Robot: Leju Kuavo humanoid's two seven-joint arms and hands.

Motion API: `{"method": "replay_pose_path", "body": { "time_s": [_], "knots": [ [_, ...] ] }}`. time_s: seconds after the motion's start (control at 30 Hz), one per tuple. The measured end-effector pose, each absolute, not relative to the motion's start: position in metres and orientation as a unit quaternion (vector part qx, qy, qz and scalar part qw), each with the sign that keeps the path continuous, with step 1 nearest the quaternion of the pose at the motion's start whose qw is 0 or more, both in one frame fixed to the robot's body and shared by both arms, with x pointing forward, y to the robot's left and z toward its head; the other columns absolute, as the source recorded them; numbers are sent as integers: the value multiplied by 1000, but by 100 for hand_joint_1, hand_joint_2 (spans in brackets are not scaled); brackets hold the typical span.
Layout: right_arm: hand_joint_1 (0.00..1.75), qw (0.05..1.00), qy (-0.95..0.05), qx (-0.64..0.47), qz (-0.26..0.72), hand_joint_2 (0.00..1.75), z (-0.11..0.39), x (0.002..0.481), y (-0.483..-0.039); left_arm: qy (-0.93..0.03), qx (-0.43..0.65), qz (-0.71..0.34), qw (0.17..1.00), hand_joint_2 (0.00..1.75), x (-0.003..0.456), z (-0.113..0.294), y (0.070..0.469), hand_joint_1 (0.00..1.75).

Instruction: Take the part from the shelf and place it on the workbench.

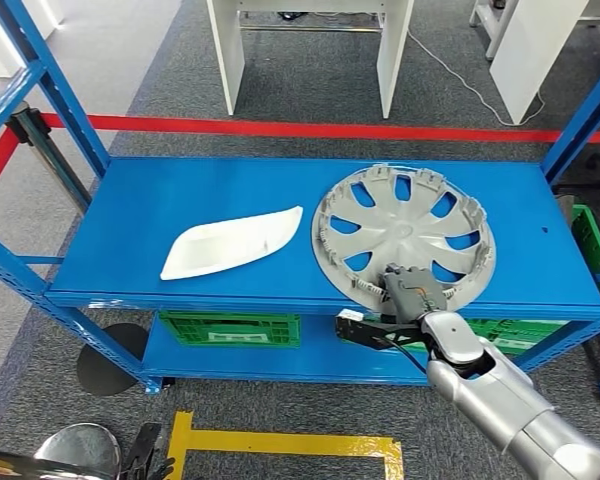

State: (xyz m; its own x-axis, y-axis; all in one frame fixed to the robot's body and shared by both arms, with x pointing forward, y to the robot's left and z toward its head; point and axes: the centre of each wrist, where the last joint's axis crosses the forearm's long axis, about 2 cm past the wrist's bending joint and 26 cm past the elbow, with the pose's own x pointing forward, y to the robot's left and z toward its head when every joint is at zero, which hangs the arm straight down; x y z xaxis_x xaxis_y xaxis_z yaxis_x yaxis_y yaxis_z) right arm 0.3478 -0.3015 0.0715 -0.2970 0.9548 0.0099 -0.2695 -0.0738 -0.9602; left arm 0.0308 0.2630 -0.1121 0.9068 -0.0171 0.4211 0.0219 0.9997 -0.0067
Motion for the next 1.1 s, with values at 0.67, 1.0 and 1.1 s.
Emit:
{"method": "replay_pose_path", "body": {
  "time_s": [0.67,1.0,1.1],
  "knots": [
    [175,245,-814,-417,323,175,141,235,-275,-238,9,3,971,175,19,-113,260,0],
    [175,227,-827,-452,246,175,165,225,-284,-242,8,3,970,175,19,-113,258,0],
    [175,226,-828,-454,240,175,166,223,-285,-242,8,3,970,175,19,-113,258,0]
  ]
}}
